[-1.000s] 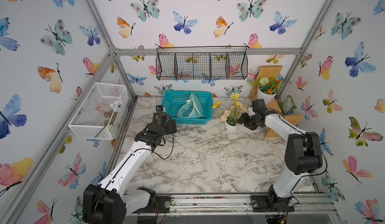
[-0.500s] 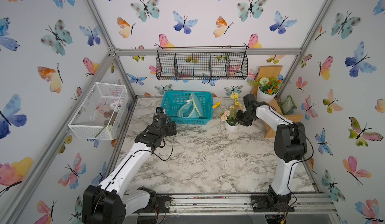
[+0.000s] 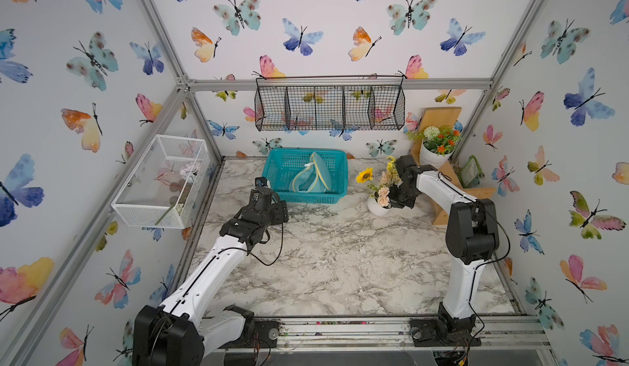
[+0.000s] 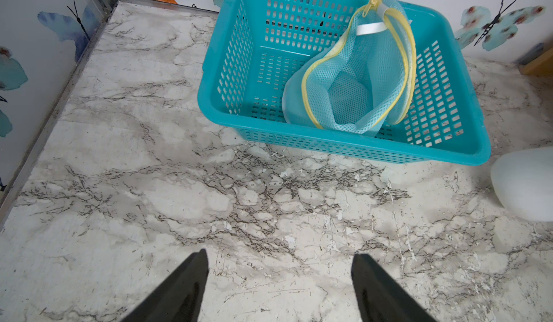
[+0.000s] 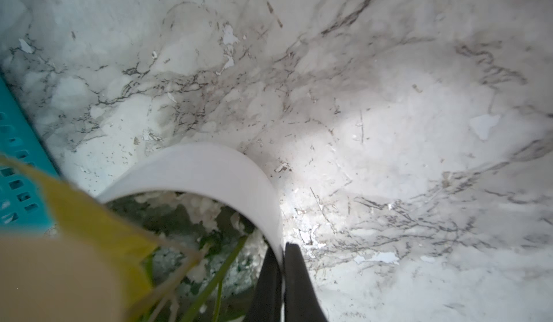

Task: Turn the laundry bag inside out
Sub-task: Pick up the distractor at the center of the board, then place the distractor at the corner of the board.

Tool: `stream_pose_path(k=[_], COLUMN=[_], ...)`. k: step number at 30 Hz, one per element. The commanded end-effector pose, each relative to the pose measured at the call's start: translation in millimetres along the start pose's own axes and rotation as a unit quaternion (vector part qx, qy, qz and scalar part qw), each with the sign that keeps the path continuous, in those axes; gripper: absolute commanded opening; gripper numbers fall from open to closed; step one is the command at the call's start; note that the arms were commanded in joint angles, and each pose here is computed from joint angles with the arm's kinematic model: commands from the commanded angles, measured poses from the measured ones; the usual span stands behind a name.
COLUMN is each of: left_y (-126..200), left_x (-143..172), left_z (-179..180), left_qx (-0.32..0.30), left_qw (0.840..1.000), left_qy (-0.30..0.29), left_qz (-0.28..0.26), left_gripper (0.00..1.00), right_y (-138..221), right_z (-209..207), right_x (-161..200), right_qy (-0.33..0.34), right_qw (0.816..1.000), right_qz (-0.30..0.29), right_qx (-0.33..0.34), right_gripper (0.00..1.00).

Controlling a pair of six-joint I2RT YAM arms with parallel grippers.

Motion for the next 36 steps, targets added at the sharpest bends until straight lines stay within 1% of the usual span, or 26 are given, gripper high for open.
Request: stream_pose_path(k=[1,5,8,11,13,16,20,24,30,36], left_y=[4,5,6,7,9,11,13,14,12,13], left_x=[-6,-10,-12,-13,-12,-8,-1,2,0,-1], left_z=[-3,-5,-5,-6,-5,-3,-1,1,0,1], left_qx=[0.007,0.006,0.007,0.006,0.005,0.006,0.004,0.001,0.001,-0.004], left_qw=[1.0,1.0,1.0,1.0,1.0,1.0,1.0,1.0,1.0,1.0], left_qy=[0.001,-0.001,-0.002,-0.003,-0.003,-0.001,-0.002,-0.003,-0.004,-0.008], left_qz=[-0.004,-0.005,-0.005,-0.002,0.002,0.007,0.014,0.015,0.014,0.012], left_gripper=[0.81,0.81,0.81,0.81,0.81,0.81,0.81,0.81,0.81,0.82], right_y=[26,72,105,126,137,150,150,148,130,96], right_z=[1,3,-7,-25,-48,-82,-122,-153,-164,-174], right_x=[-17,-38,-52,-66,-78,-90,-92,-98,-114,-125], right_qy=[0.02,0.054,0.08,0.105,0.096,0.058,0.021,-0.016,-0.031,-0.039], right_qw=[0.999,0.994,0.983,0.969,0.963,0.964,0.966,0.969,0.972,0.975], right_qz=[-0.028,-0.076,-0.107,-0.125,-0.134,-0.142,-0.127,-0.118,-0.11,-0.082], right_qx=[0.03,0.062,0.124,0.186,0.212,0.217,0.223,0.215,0.204,0.205], right_gripper=[0.03,0.03,0.03,0.03,0.02,0.03,0.03,0.02,0.03,0.03])
Point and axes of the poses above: each gripper's point midway between its finger pads, its own y axis back along the fingers, its own z axis along the line the jaws close on, x = y × z, the point moved 5 cm from there along y, back along the fingers, and after that the axes turned 1 degree about y, right-handed, at the moved point
